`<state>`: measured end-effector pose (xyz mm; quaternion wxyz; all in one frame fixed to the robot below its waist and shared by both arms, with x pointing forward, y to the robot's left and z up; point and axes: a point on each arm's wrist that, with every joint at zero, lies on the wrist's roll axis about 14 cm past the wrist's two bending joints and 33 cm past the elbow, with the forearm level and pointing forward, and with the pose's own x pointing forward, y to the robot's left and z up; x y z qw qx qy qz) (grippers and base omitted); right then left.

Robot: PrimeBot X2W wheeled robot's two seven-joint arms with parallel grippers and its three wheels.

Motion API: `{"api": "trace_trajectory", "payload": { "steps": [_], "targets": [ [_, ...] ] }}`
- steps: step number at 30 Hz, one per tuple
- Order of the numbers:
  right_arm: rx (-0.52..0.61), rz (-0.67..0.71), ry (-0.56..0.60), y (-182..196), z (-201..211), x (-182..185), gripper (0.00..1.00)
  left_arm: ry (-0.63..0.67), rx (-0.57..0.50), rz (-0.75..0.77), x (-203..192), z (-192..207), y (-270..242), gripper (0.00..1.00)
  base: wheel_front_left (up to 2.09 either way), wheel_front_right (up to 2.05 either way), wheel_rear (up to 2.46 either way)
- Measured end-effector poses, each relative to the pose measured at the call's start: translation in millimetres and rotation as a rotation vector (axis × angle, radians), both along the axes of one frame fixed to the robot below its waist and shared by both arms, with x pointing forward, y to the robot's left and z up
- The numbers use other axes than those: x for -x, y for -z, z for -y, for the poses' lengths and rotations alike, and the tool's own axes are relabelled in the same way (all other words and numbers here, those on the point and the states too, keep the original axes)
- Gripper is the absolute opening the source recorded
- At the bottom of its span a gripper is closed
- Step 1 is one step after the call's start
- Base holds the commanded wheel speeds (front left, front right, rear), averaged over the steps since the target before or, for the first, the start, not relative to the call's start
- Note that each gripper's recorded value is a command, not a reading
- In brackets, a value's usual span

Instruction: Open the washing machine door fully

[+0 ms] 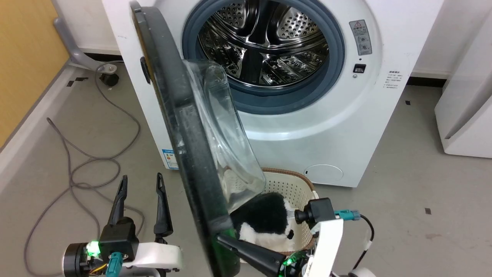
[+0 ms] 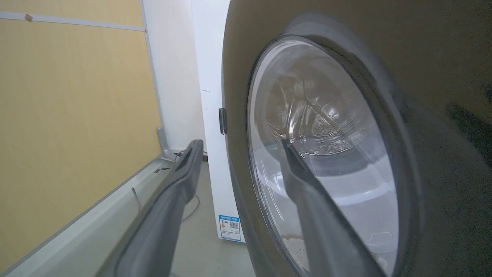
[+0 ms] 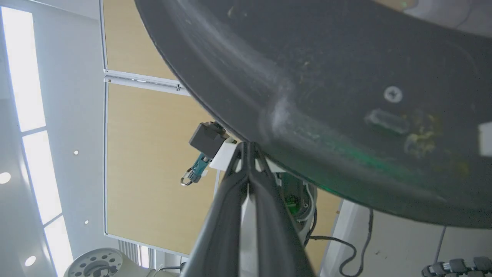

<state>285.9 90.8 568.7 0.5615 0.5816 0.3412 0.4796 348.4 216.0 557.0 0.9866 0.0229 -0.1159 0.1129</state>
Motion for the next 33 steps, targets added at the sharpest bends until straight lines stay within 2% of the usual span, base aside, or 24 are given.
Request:
{"api": "trace_trajectory", "payload": {
  "steps": [2,5,9,14,15,19,21,26,33],
  "targets": [
    [-0.006,0.011,0.023,-4.0,0.0,-3.0,0.0,-0.002,0.0,0.0,0.4,-0.7,0.2,1.0,0.0,0.0,0.0],
    [0.016,0.092,0.157,-14.2,13.5,-22.9,0.0,-0.004,0.001,0.001,1.3,-1.3,-0.3,1.0,0.0,0.0,0.0],
    [0.11,0.343,0.485,-39.2,57.2,-64.5,0.0,-0.003,0.001,0.003,0.9,-2.0,-0.7,1.0,0.0,0.0,0.0],
    [0.273,0.678,0.858,-57.2,126.7,-93.3,0.0,0.003,-0.007,0.008,-1.5,-1.4,-2.7,1.0,0.0,0.0,0.0],
    [0.428,0.85,0.98,-55.0,161.3,-103.2,0.0,0.007,-0.009,0.013,-3.0,-0.4,-4.4,1.0,0.0,0.0,0.0],
    [0.66,1.118,1.159,-78.9,207.1,-113.4,0.0,0.007,-0.012,0.014,-4.6,-1.2,-4.8,1.0,0.0,0.0,0.0],
    [0.727,1.163,1.238,-84.3,221.3,-111.1,0.0,0.009,-0.013,0.014,-5.6,-0.5,-4.8,1.0,0.0,0.0,0.0],
    [0.979,1.285,1.25,-65.9,231.5,-97.2,0.0,0.017,-0.013,0.007,-6.2,1.7,-2.5,1.0,0.0,0.0,0.0],
    [1.135,1.103,1.265,-14.8,256.9,-81.7,0.0,0.029,-0.018,0.009,-5.1,4.7,-3.1,1.0,0.0,0.0,0.0]
  ]
}}
